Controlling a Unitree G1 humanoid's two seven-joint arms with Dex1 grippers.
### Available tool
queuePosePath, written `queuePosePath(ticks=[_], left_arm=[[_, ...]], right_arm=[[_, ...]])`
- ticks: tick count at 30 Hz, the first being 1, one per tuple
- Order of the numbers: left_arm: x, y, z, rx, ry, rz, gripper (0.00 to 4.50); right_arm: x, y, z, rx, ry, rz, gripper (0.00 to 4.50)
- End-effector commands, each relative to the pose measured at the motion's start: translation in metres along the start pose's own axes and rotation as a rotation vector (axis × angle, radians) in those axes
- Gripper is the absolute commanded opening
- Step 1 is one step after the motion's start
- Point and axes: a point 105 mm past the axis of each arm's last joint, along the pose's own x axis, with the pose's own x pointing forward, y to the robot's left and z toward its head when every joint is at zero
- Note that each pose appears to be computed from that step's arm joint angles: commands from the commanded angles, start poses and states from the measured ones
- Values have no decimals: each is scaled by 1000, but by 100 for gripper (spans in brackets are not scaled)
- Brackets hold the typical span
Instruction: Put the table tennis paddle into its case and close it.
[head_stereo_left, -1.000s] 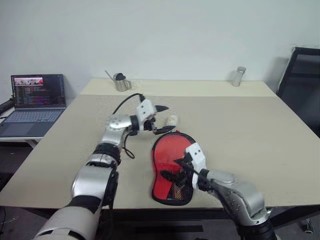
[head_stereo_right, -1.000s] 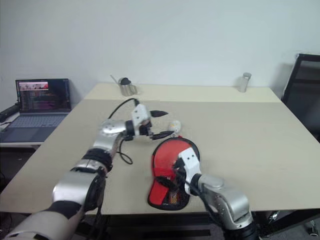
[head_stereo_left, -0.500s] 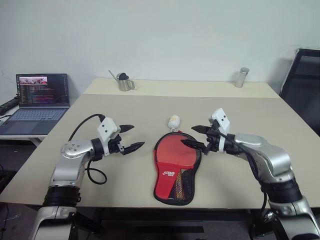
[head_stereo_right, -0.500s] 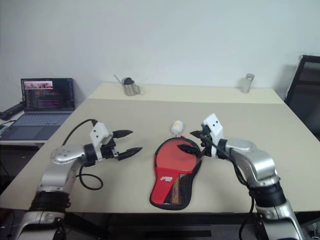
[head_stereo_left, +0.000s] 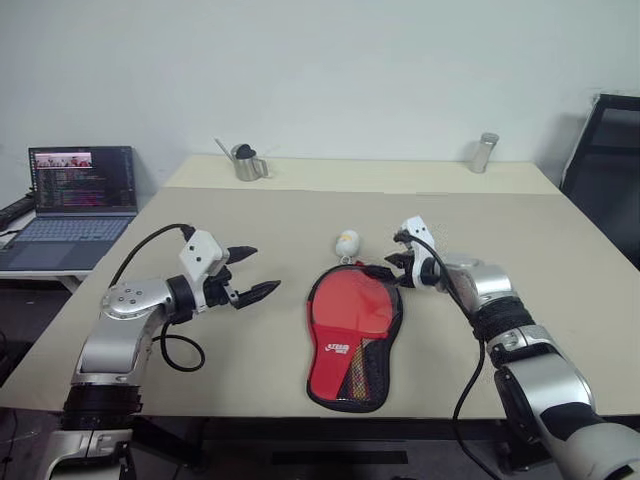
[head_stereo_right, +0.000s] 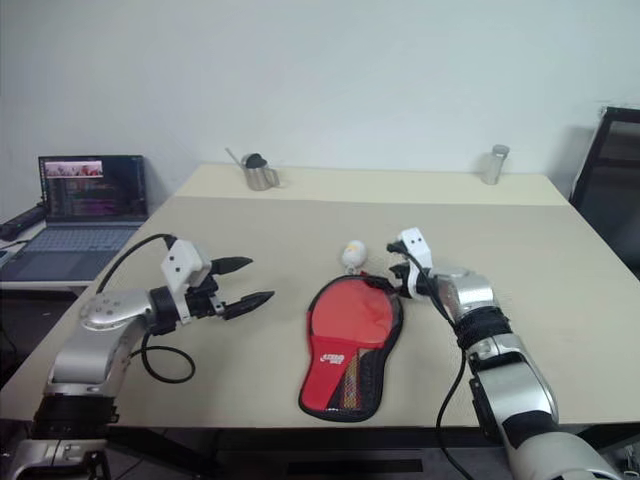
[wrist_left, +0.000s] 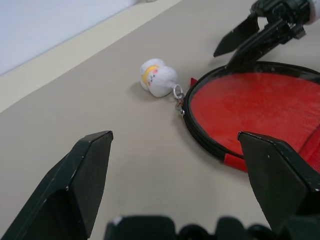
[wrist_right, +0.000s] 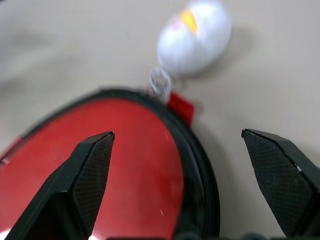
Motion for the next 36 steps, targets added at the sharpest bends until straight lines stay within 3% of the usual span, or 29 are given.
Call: queuePosePath(ticks=[1,5,8,19,36], left_arm=[[1,0,20,63,-44,-5,436],[3,-5,23,57,-50,-30,436],[1,-6,22,55,-41,-44,438],[2,-10,22,62,-29,-63,438],[9,-19,18,63,-25,-107,438]], right_arm=[[5,5,20,-23,-61,22,450],[11,10,18,-5,-55,55,450],[14,18,15,9,-46,101,385],[21,28,-8,-59,21,150,6],[25,54,-25,-230,54,282,2]])
